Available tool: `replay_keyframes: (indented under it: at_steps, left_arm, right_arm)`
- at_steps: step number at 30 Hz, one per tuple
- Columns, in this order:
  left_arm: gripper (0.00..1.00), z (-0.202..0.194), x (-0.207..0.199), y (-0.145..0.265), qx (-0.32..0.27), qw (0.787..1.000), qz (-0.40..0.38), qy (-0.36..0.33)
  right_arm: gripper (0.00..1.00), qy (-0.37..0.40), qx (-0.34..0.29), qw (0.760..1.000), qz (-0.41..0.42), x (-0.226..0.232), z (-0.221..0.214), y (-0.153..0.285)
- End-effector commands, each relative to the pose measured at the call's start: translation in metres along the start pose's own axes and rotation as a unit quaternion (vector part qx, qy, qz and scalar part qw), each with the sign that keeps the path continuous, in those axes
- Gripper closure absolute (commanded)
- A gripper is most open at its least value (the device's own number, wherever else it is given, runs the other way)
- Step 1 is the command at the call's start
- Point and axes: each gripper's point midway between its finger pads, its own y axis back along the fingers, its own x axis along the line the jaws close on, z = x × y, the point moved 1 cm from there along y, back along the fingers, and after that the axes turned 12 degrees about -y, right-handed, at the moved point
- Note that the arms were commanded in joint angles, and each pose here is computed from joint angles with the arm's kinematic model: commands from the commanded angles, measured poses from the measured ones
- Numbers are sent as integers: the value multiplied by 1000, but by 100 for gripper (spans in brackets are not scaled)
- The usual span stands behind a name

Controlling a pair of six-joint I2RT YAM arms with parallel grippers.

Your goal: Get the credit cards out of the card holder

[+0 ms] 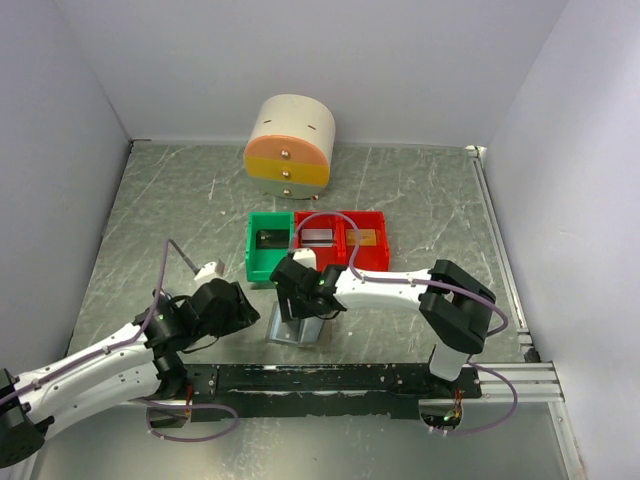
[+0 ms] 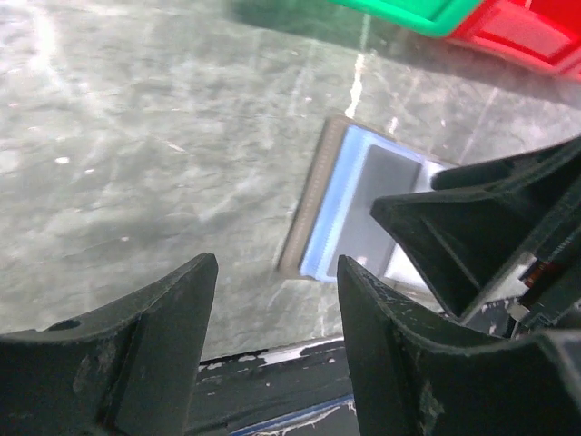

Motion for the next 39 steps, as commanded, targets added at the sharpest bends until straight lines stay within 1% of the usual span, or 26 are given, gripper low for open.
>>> replay_keyframes:
  at_steps: [1, 7, 12, 15, 22, 28, 34, 37, 39]
  left_arm:
    - [32, 9, 27, 13, -30, 997, 70, 31]
    - [32, 14, 31, 20, -44, 996, 74, 39]
    - [32, 12, 33, 22, -40, 996, 76, 38]
    - [32, 11, 33, 22, -37, 996, 75, 37]
    - [32, 11, 30, 20, -37, 996, 67, 35]
    - [33, 10, 29, 19, -32, 997, 69, 31]
    - [33, 10, 29, 19, -34, 997, 68, 32]
    - [33, 11, 29, 19, -36, 996, 69, 33]
    - [33, 12, 28, 19, -38, 996, 68, 34]
  right_arm:
    - [33, 5, -25, 999, -33, 3, 7, 1]
    - [31, -23, -23, 998, -44, 9, 5, -5]
    - [31, -67, -19, 996, -63, 7, -2, -14]
    - [31, -77, -21, 994, -78, -1, -4, -17]
    - [31, -80, -18, 993, -89, -5, -7, -20]
    - [30, -64, -17, 991, -120, -11, -9, -24]
    - [29, -52, -14, 990, -130, -11, -12, -30]
    - [29, -47, -13, 990, -134, -11, -13, -31]
    - [31, -45, -12, 991, -128, -10, -13, -32]
